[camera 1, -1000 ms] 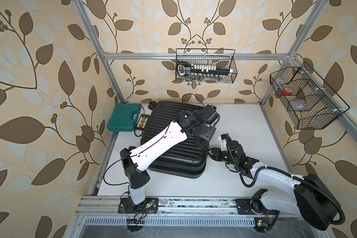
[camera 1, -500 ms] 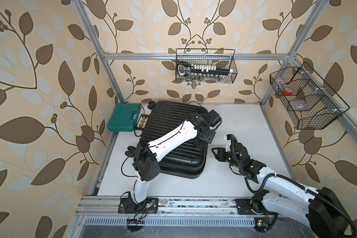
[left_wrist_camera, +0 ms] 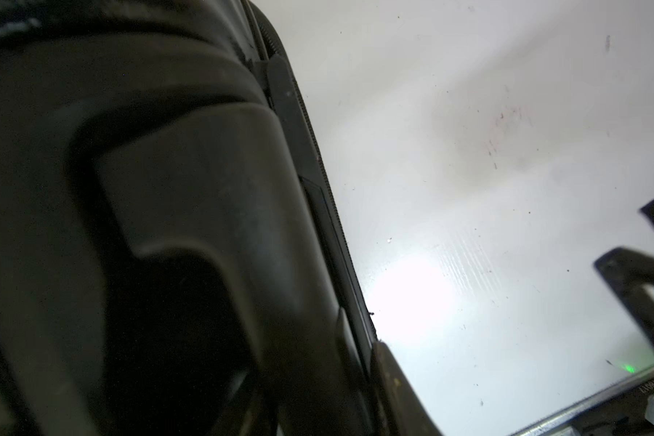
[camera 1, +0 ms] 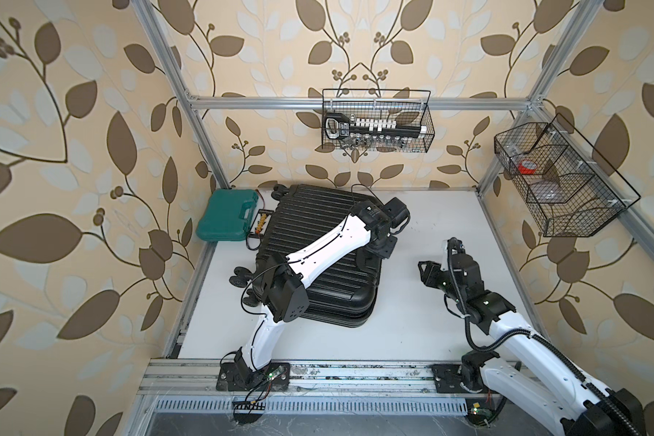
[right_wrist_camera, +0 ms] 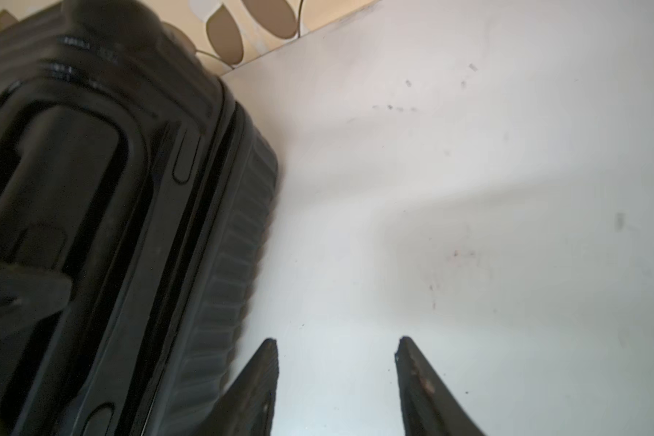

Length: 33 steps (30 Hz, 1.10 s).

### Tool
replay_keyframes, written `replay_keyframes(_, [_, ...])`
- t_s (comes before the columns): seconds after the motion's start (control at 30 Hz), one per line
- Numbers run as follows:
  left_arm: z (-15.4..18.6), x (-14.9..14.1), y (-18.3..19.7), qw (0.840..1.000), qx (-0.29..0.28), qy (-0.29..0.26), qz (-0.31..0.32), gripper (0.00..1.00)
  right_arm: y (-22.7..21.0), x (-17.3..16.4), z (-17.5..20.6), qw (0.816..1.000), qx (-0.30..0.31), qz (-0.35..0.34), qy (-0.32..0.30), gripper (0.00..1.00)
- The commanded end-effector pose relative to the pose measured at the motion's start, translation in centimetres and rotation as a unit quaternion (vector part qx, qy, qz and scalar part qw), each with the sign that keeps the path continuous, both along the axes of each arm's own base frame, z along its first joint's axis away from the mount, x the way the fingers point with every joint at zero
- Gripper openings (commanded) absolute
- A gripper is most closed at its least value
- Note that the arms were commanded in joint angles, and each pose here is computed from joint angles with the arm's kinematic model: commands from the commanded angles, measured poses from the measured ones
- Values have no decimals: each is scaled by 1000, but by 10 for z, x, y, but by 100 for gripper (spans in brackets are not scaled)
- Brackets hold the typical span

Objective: Close the suitcase zippers
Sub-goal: Adjust the suitcase at the center of the board.

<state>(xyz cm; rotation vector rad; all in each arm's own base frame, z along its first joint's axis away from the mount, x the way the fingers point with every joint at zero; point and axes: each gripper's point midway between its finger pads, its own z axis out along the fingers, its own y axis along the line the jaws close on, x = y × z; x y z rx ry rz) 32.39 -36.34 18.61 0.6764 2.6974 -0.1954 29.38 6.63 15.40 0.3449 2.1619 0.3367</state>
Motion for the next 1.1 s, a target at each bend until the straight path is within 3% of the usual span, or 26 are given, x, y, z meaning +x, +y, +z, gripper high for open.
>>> replay_keyframes(0.0, [8,-42,-45,989,-62,41,-127,36,-29,-2,2,999,-30,-36,18,53])
replay_keyframes(0.17, [25,-67,-60,973,-101,38,-203,33,-55,4,2,997,-21,-65,25,53])
replay_keyframes(0.43, [27,-77,-60,949,-84,-10,-304,27,-60,12,4,998,-15,-56,26,54])
replay_keyframes(0.57, [21,-86,-55,919,-72,-32,-386,28,-61,13,-1,998,-17,-58,34,54])
replay_keyframes(0.73, [18,-98,-48,869,-50,-52,-489,30,-70,11,2,996,-32,-79,35,54])
replay_keyframes(0.9, [15,-117,-38,801,-45,-57,-595,29,-82,8,3,993,-48,-104,41,54])
replay_keyframes(1.0, [10,-113,-28,778,-40,-60,-625,29,-87,5,1,991,-55,-114,50,54])
replay_keyframes(1.07, [10,-104,-17,773,-44,-55,-630,29,-90,4,0,990,-58,-117,56,54])
